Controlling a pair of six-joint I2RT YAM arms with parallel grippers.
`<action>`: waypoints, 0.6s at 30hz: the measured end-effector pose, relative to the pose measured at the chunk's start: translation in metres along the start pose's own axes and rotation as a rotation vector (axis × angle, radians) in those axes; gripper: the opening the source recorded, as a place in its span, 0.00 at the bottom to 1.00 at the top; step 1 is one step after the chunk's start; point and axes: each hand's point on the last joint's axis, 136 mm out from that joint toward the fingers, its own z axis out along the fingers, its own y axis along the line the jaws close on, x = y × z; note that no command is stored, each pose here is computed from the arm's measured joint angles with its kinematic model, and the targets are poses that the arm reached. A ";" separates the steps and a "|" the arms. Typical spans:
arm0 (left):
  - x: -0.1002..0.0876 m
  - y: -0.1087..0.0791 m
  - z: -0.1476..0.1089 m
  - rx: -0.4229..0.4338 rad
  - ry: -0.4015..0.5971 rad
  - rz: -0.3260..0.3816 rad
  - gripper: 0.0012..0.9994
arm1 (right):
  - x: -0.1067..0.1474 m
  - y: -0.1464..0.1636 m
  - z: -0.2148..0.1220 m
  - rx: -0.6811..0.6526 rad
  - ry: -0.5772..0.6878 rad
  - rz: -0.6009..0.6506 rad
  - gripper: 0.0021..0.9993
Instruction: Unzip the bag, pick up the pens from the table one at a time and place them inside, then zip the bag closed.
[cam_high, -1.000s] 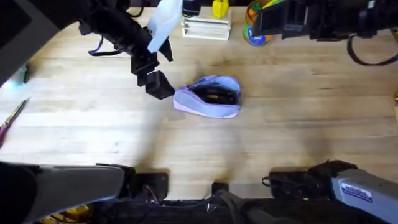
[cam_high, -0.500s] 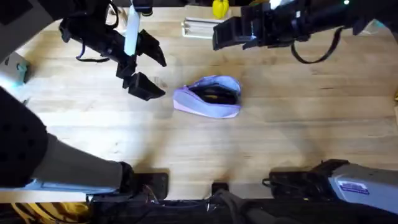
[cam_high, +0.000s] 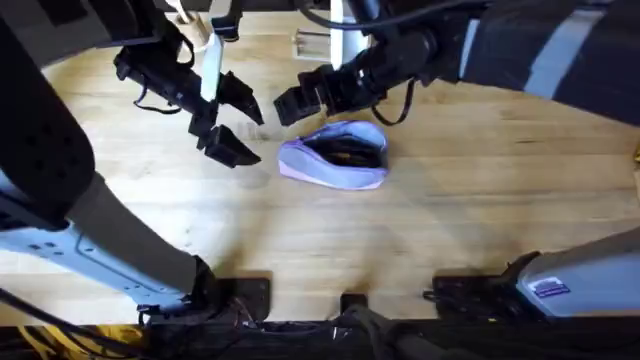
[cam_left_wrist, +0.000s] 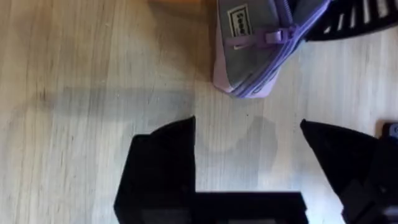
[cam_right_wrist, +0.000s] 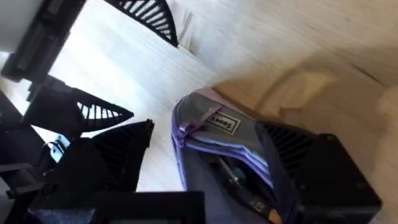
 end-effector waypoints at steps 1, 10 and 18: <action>0.002 0.000 0.000 0.004 -0.002 -0.006 0.99 | 0.003 0.000 0.006 0.001 0.016 0.000 0.99; 0.009 0.003 -0.005 -0.010 -0.010 -0.003 0.99 | 0.017 0.006 0.026 -0.004 0.070 -0.015 0.99; 0.010 0.004 -0.005 -0.011 -0.010 0.004 0.99 | 0.030 0.030 0.043 -0.161 0.144 0.004 0.99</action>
